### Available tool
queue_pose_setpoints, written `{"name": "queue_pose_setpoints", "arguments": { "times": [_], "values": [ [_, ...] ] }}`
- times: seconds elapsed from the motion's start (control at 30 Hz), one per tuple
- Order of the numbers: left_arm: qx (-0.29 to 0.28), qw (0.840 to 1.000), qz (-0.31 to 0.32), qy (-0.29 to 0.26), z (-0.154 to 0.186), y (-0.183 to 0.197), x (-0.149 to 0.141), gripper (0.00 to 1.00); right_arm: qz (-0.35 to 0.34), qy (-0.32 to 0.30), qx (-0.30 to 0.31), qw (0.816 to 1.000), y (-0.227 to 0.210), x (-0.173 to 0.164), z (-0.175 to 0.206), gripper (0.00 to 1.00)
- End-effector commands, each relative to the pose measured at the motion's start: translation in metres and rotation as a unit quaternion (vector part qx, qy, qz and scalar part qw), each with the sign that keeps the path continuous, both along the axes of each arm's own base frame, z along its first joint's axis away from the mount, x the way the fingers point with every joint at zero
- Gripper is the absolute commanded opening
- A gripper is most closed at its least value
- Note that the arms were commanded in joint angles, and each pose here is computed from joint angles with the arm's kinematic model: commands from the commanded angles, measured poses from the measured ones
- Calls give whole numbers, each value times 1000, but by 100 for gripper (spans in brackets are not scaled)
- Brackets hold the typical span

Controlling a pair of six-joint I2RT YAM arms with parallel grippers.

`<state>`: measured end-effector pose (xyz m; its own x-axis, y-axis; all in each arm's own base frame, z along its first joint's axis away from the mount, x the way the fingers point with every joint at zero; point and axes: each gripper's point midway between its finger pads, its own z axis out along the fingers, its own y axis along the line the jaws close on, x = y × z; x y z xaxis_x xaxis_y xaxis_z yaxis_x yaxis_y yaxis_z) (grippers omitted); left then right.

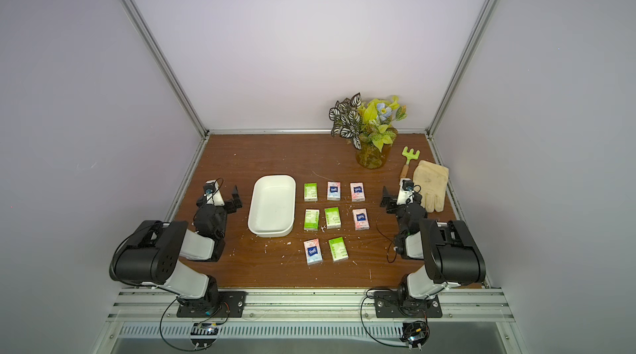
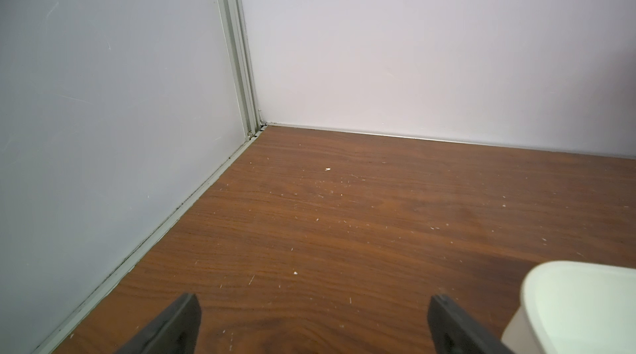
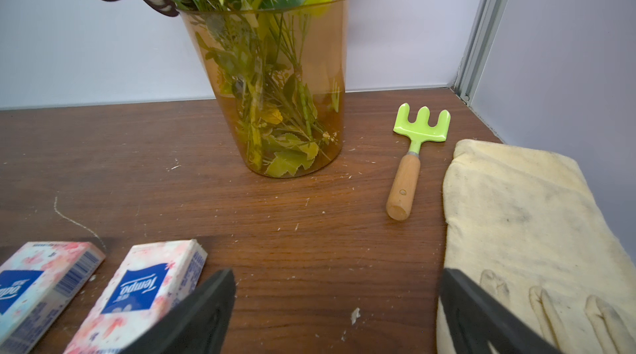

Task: Take the pocket tissues out of the storage box
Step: Reset both arms

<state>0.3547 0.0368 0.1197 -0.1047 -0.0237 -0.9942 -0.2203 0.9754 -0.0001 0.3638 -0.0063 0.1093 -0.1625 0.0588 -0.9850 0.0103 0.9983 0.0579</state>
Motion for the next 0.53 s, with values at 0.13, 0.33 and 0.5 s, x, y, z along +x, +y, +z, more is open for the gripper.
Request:
{"name": "queue_pose_setpoints", "arguments": {
  "times": [0.13,0.33,0.5],
  "values": [
    [18,999,-27,-18,11,-8,5,99,-3,-31,-9,999,0,5,18,99],
    [38,995,-90,-5,8,-29,13,99,-3,-32,-9,999,0,5,18,99],
    [23,999,-42,-2,7,-13,12,99,-3,-32,-9,999,0,5,19,99]
  ]
}}
